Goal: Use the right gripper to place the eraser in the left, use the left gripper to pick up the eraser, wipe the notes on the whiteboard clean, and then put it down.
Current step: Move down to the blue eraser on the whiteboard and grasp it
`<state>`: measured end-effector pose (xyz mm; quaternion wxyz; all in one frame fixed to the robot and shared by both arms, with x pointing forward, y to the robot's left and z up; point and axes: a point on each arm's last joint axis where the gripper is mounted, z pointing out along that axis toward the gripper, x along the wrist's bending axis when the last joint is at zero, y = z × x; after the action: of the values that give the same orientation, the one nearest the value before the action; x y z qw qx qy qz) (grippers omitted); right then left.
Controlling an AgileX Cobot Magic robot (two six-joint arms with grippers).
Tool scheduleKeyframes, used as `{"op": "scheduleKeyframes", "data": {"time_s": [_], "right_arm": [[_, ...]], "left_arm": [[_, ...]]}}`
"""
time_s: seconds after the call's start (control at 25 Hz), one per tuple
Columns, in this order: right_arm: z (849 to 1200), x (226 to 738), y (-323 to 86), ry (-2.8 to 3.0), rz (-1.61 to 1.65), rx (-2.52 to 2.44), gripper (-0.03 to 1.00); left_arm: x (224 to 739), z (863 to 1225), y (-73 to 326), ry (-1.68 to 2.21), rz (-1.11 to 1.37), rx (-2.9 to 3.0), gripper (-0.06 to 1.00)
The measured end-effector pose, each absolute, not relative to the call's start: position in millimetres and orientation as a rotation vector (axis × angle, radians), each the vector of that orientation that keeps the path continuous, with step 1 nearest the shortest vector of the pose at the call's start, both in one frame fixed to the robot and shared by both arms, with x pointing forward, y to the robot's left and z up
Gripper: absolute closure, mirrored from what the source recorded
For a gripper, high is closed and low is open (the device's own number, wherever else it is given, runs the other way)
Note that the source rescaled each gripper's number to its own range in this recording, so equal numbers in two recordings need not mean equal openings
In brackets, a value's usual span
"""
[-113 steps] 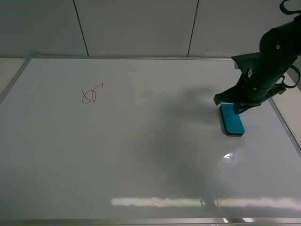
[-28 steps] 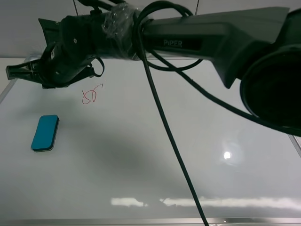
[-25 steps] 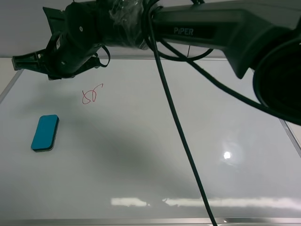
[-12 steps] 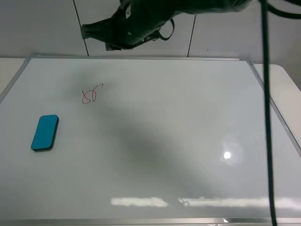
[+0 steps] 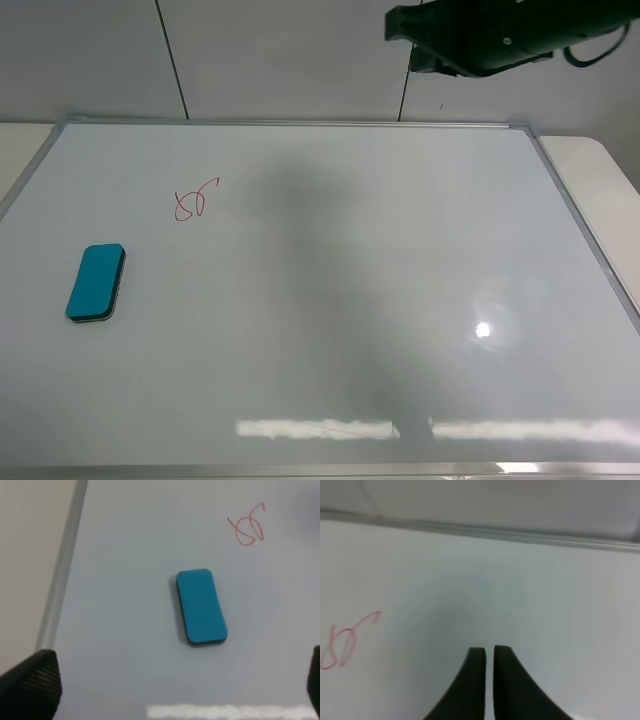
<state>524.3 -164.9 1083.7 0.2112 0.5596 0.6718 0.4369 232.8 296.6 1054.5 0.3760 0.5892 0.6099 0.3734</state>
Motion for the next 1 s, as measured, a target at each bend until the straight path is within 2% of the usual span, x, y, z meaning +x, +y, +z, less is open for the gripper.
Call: {"op": "scheduleKeyframes", "data": {"time_s": [0.16, 0.24, 0.36, 0.4, 0.48, 0.52, 0.56, 0.68, 1.0], "right_arm": [[1089.8, 500.9, -215.5, 1.758, 1.121, 1.582, 0.96], [1093.8, 484.9, -236.5, 1.720, 1.058, 1.586, 0.92], [1104.8, 460.3, -258.5, 1.661, 1.000, 1.582, 0.65], [1110.0, 450.8, -264.5, 1.639, 0.988, 1.575, 0.47], [1120.2, 433.2, -274.5, 1.594, 0.971, 1.557, 0.18], [1125.9, 423.5, -279.4, 1.566, 0.968, 1.550, 0.09], [1129.8, 415.2, -283.8, 1.543, 0.958, 1.546, 0.05], [1141.8, 384.0, -297.8, 1.471, 0.906, 1.528, -0.02], [1154.8, 315.1, -318.4, 1.304, 0.842, 1.542, -0.03]], "left_arm": [[232.8, 1054.5, 296.6, 1.560, 0.955, 1.507, -0.06], [232.8, 1054.5, 296.6, 1.560, 0.955, 1.507, -0.06], [232.8, 1054.5, 296.6, 1.560, 0.955, 1.507, -0.06], [232.8, 1054.5, 296.6, 1.560, 0.955, 1.507, -0.06], [232.8, 1054.5, 296.6, 1.560, 0.955, 1.507, -0.06], [232.8, 1054.5, 296.6, 1.560, 0.955, 1.507, -0.06], [232.8, 1054.5, 296.6, 1.560, 0.955, 1.507, -0.06], [232.8, 1054.5, 296.6, 1.560, 0.955, 1.507, -0.06], [232.8, 1054.5, 296.6, 1.560, 0.955, 1.507, -0.06]]}}
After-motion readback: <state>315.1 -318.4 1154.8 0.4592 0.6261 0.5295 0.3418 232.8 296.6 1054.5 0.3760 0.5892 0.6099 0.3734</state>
